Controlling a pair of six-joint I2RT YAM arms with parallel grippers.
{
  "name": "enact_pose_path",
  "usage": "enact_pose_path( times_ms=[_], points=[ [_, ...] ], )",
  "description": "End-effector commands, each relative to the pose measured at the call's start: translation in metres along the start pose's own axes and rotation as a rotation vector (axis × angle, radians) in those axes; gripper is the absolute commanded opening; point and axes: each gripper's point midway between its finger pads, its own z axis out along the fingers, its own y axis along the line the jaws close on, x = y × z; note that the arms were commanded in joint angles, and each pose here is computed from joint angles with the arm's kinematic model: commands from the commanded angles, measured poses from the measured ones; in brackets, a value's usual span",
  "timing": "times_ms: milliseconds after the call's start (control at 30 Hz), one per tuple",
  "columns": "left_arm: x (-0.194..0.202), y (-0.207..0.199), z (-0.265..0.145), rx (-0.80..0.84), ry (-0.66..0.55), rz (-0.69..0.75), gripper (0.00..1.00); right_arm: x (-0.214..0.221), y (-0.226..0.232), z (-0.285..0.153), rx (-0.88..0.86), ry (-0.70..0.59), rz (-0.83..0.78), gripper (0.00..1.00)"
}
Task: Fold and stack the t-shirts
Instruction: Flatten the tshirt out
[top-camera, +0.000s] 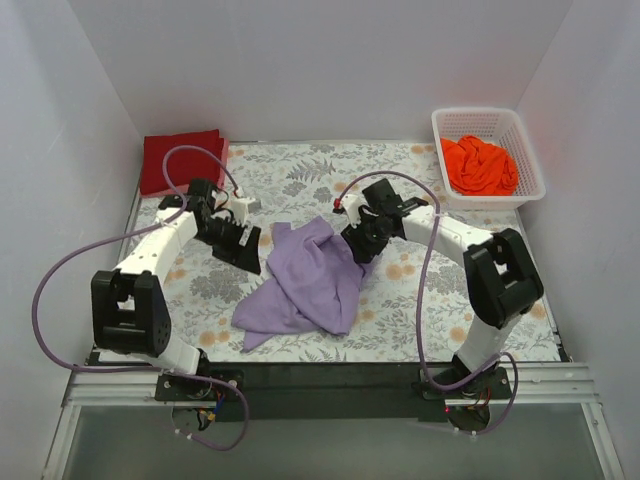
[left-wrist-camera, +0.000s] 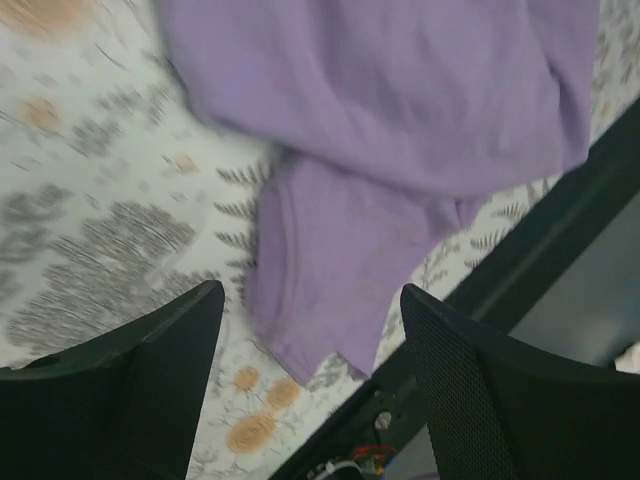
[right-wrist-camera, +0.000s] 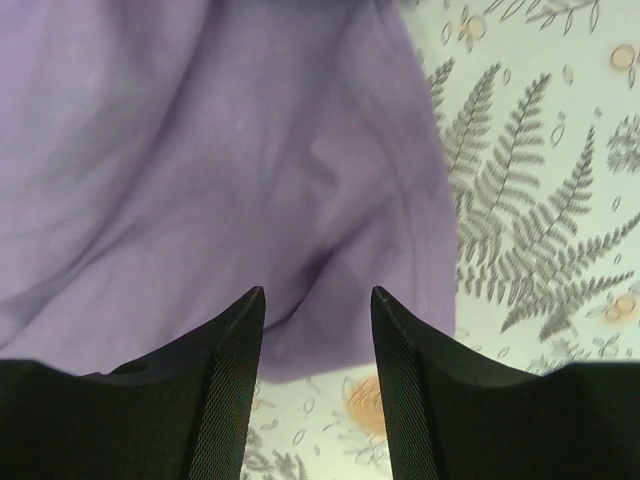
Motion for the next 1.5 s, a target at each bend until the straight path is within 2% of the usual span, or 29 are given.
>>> enact_pose_path(
  times_ms=[0, 67, 167, 300, 367, 433, 467, 500, 533, 567, 767, 900, 933, 967, 1033, 1067, 1100, 1200, 1233, 1267, 1333, 1467],
  points=[
    [0.051, -0.022, -0.001, 0.040, 0.091, 0.087, 0.71, -0.034, -0.027, 0.005, 0.075, -0.036, -0.014, 0.54],
    [0.075, -0.021, 0.009, 0.020, 0.150, 0.081, 0.71, -0.037, -0.032, 0.018, 0.063, -0.016, 0.000, 0.59],
    [0.095, -0.014, 0.023, -0.009, 0.216, 0.089, 0.72, -0.027, -0.036, 0.033, 0.047, 0.030, 0.015, 0.59],
    [0.120, -0.009, 0.042, -0.029, 0.304, 0.080, 0.74, 0.008, -0.038, 0.040, 0.019, 0.119, 0.028, 0.46],
    [0.122, -0.006, 0.050, -0.041, 0.320, 0.095, 0.72, 0.028, -0.043, 0.037, 0.018, 0.160, 0.044, 0.24],
    [0.116, 0.002, 0.055, -0.070, 0.309, 0.087, 0.55, 0.057, -0.040, 0.033, -0.007, 0.217, 0.047, 0.03],
    [0.112, 0.004, 0.056, -0.079, 0.303, 0.089, 0.45, 0.063, -0.043, 0.026, -0.001, 0.220, 0.049, 0.01],
    [0.107, 0.010, 0.054, -0.110, 0.298, 0.090, 0.35, 0.072, -0.044, 0.021, 0.000, 0.233, 0.028, 0.01],
    [0.091, 0.016, 0.051, -0.140, 0.265, 0.099, 0.10, 0.093, -0.038, 0.016, -0.013, 0.270, 0.034, 0.01],
    [0.081, 0.025, 0.046, -0.174, 0.233, 0.093, 0.00, 0.094, -0.042, 0.002, 0.007, 0.249, 0.033, 0.01],
    [0.017, 0.077, -0.002, -0.307, 0.069, 0.083, 0.00, 0.133, 0.011, -0.042, -0.126, 0.255, -0.106, 0.01],
    [0.016, 0.083, -0.006, -0.297, 0.096, 0.117, 0.00, 0.136, 0.056, -0.059, -0.313, 0.257, -0.187, 0.01],
    [0.027, 0.077, -0.004, -0.257, 0.139, 0.108, 0.00, 0.139, 0.060, -0.066, -0.341, 0.287, -0.172, 0.19],
    [0.031, 0.073, -0.003, -0.232, 0.148, 0.111, 0.00, 0.136, 0.058, -0.067, -0.350, 0.298, -0.158, 0.31],
    [0.042, 0.072, -0.002, -0.233, 0.168, 0.130, 0.00, 0.097, 0.033, -0.072, -0.300, 0.196, -0.132, 0.50],
    [0.048, 0.074, -0.002, -0.248, 0.184, 0.130, 0.00, 0.080, 0.023, -0.070, -0.289, 0.160, -0.111, 0.50],
    [0.055, 0.073, 0.000, -0.247, 0.196, 0.129, 0.00, 0.039, 0.004, -0.074, -0.230, 0.067, -0.091, 0.50],
    [0.060, 0.074, 0.002, -0.250, 0.203, 0.124, 0.00, -0.017, -0.032, -0.061, -0.146, -0.034, -0.001, 0.48],
    [0.060, 0.074, 0.003, -0.249, 0.200, 0.114, 0.00, -0.052, -0.049, -0.068, -0.092, -0.107, -0.016, 0.47],
    [0.059, 0.074, 0.003, -0.247, 0.197, 0.111, 0.00, -0.060, -0.060, -0.054, -0.084, -0.108, 0.001, 0.47],
    [0.056, 0.074, 0.003, -0.247, 0.193, 0.105, 0.00, -0.101, -0.084, -0.054, -0.006, -0.181, -0.021, 0.46],
    [0.056, 0.074, 0.002, -0.250, 0.195, 0.104, 0.00, -0.123, -0.119, -0.013, 0.050, -0.159, -0.002, 0.48]
  ],
)
